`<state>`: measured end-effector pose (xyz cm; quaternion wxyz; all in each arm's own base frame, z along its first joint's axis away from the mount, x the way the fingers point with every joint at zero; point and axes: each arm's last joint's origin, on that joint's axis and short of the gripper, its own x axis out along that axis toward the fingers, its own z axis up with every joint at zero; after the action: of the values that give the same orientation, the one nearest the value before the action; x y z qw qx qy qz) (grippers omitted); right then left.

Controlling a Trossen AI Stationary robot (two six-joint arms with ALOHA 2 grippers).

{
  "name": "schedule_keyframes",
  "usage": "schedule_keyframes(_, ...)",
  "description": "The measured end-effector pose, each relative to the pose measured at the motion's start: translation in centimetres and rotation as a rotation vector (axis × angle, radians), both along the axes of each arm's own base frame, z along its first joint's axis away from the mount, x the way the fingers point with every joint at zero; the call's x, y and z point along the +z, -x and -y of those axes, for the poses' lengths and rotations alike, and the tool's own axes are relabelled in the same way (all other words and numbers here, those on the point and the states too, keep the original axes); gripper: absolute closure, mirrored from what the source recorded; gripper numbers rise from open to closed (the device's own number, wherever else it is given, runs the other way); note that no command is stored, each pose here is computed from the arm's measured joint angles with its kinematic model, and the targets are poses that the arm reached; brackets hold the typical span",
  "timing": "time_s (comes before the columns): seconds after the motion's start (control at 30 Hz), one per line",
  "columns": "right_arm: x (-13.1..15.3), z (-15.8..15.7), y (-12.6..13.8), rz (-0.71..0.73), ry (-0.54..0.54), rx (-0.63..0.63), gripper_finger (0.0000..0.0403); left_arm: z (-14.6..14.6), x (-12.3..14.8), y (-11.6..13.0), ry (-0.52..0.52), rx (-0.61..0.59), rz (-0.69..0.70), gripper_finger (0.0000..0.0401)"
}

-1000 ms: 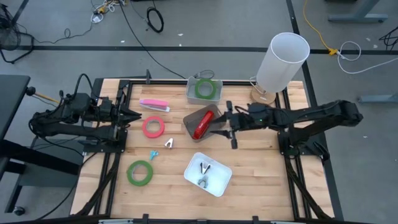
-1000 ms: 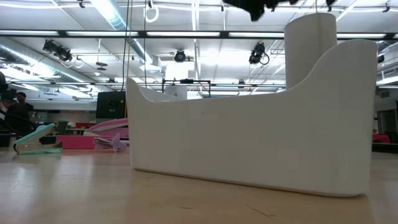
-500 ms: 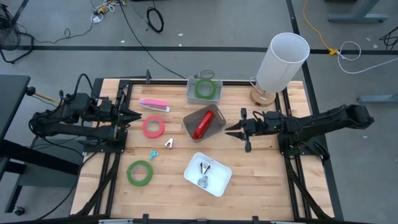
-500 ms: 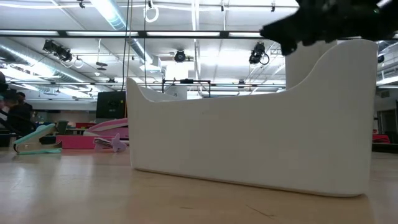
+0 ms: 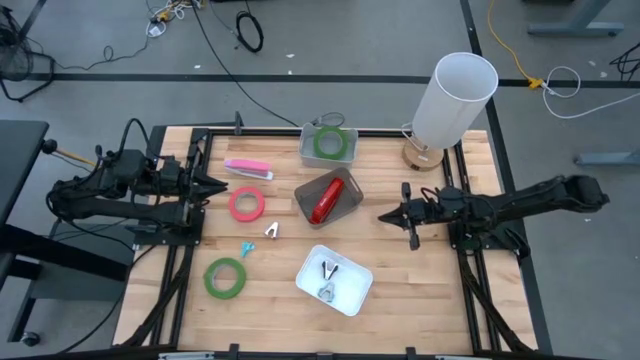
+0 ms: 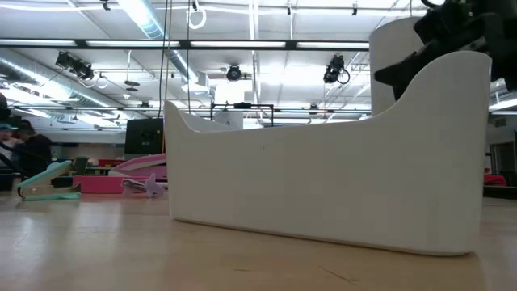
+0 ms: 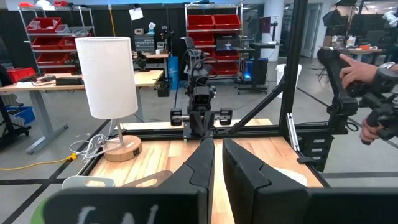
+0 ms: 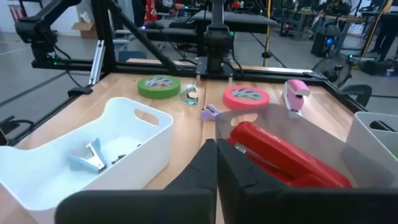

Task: Pick and place Stapler, Stapler remover, tape
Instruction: Put the pink stapler into the black bin

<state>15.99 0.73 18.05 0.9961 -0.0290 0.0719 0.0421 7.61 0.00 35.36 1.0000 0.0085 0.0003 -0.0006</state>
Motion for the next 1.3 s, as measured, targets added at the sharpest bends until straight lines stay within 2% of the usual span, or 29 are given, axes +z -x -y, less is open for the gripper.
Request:
schedule_keyframes(0.57,-2.2,0.1,2.6,0.052,0.001,0.000,0.0401,0.0,0.0,0.0,0.000,0.000,0.000,0.0367)
schedule_keyframes(0.97,-1.5,0.1,3.2,0.110,0.025,0.002,0.0401,0.0,0.0,0.0,0.000,0.000,0.000,0.0367)
schedule_keyframes(1.3,-1.6,0.2,4.2,0.089,0.025,0.002,0.0401,0.0,0.0,0.0,0.000,0.000,0.000,0.0367)
